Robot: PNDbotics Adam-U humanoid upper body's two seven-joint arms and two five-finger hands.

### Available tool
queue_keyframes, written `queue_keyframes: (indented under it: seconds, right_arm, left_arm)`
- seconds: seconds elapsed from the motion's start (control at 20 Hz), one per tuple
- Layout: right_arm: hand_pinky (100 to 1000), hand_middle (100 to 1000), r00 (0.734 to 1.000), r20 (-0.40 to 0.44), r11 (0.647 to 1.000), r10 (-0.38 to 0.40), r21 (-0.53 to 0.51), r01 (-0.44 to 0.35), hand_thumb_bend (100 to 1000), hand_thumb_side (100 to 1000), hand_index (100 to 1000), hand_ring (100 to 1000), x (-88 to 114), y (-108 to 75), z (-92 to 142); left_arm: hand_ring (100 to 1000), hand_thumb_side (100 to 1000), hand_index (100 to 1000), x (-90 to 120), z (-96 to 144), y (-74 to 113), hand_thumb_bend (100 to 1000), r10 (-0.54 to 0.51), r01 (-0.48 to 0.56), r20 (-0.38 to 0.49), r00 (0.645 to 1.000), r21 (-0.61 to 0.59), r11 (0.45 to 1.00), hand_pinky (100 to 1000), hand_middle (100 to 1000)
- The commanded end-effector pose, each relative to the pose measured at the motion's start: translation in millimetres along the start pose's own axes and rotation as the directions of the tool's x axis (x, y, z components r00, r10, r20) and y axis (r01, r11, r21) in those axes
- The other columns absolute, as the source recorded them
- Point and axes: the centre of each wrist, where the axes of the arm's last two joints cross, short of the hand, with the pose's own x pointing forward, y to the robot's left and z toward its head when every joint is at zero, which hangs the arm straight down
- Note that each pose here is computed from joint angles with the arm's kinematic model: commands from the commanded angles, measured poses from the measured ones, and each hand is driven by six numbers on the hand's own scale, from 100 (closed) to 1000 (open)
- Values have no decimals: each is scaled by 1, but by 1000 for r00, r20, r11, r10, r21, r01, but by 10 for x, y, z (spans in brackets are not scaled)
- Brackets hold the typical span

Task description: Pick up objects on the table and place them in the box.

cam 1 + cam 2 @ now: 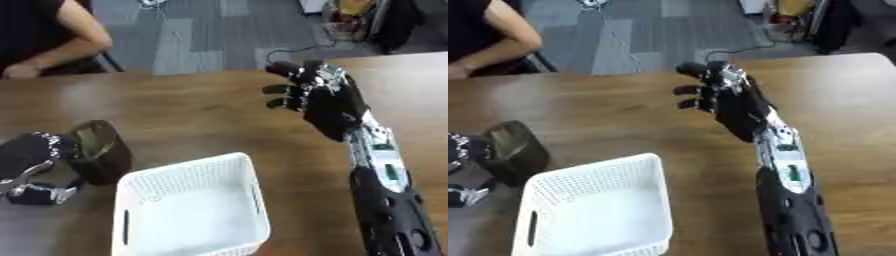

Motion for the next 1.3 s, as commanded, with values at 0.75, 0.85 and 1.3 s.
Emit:
queue_keyframes:
  seconds: [0.75,0.85,1.3]
  right_arm:
    - [791,985,1000,-24,1000,0,-22,-1,100,1000,954,848,35,-38,156]
    - [791,985,1000,-24,1000,0,-24,0,100,1000,954,848,38,-38,160]
    - [791,985,1000,-22,1000,-4,-22,4,100,1000,954,848,35,-25,150]
  left_arm:
    - [100,300,246,243,512,1277,100,-148,109,107,983,309,945,100,100]
    - [100,300,246,265,508,1288,100,-136,96,113,984,305,947,100,100]
    - [100,307,244,400,348,1363,100,-111,40,200,973,331,943,100,100]
